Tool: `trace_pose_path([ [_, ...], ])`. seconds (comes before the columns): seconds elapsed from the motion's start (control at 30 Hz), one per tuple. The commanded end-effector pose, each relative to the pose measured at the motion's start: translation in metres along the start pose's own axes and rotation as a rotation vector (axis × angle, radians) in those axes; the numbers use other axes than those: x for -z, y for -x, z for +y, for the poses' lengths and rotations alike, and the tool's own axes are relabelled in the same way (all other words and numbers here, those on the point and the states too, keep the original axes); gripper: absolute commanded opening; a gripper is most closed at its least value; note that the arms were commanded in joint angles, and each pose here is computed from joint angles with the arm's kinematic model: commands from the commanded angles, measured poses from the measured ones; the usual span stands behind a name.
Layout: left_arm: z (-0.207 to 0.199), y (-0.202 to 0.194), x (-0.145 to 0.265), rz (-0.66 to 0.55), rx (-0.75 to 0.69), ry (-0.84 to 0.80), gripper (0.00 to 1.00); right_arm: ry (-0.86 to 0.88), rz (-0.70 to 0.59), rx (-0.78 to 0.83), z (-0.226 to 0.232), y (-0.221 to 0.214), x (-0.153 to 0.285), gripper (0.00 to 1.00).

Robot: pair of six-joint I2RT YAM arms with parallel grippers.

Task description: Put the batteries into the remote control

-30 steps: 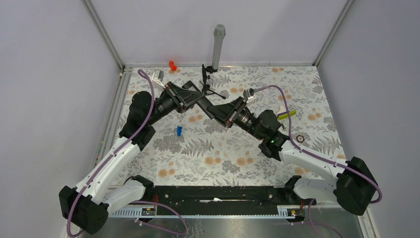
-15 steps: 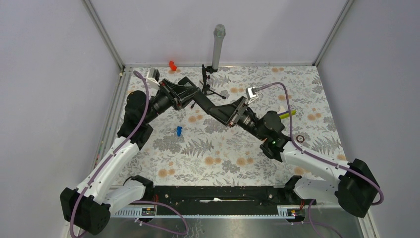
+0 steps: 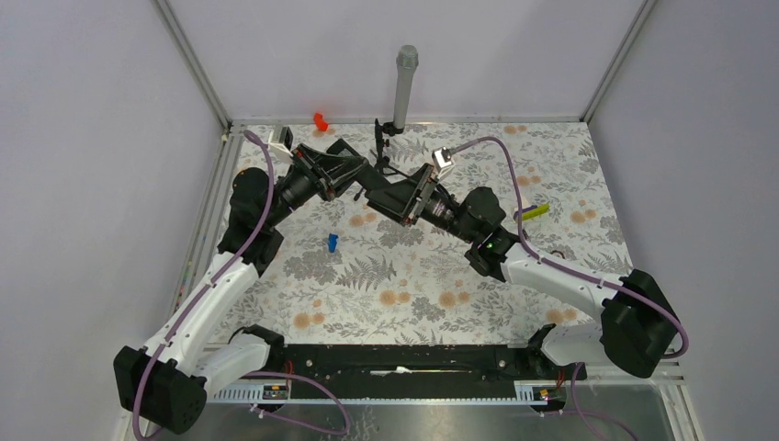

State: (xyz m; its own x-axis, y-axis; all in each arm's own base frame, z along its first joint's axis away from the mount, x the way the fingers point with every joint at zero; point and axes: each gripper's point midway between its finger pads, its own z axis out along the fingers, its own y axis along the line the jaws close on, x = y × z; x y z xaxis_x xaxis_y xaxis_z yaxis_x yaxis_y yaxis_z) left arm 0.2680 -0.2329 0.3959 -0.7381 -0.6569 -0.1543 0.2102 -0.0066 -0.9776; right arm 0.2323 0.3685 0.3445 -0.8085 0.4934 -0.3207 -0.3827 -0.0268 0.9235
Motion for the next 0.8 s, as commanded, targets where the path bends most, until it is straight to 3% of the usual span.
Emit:
trace_pose_path([
  [0.0,-0.032,-0.011,0.005,0.049,-0.019,-0.116,0.00,0.030,-0.025,0.016,0.010,0.012,-0.002,0.87],
  [0.23,-0.025,-0.011,0.006,0.048,-0.009,-0.109,0.00,-0.015,-0.030,0.003,0.002,0.023,-0.005,0.75],
  [0.5,-0.040,-0.011,0.010,0.035,-0.004,-0.158,0.00,-0.070,0.003,-0.036,-0.025,0.012,0.000,0.38],
  [0.63,-0.051,-0.008,0.009,0.027,-0.027,-0.178,0.00,-0.062,0.017,-0.034,-0.037,0.002,0.013,0.29],
  [0.77,-0.058,-0.004,0.009,0.017,-0.043,-0.191,0.00,-0.040,0.029,0.002,-0.040,-0.005,0.026,0.27],
])
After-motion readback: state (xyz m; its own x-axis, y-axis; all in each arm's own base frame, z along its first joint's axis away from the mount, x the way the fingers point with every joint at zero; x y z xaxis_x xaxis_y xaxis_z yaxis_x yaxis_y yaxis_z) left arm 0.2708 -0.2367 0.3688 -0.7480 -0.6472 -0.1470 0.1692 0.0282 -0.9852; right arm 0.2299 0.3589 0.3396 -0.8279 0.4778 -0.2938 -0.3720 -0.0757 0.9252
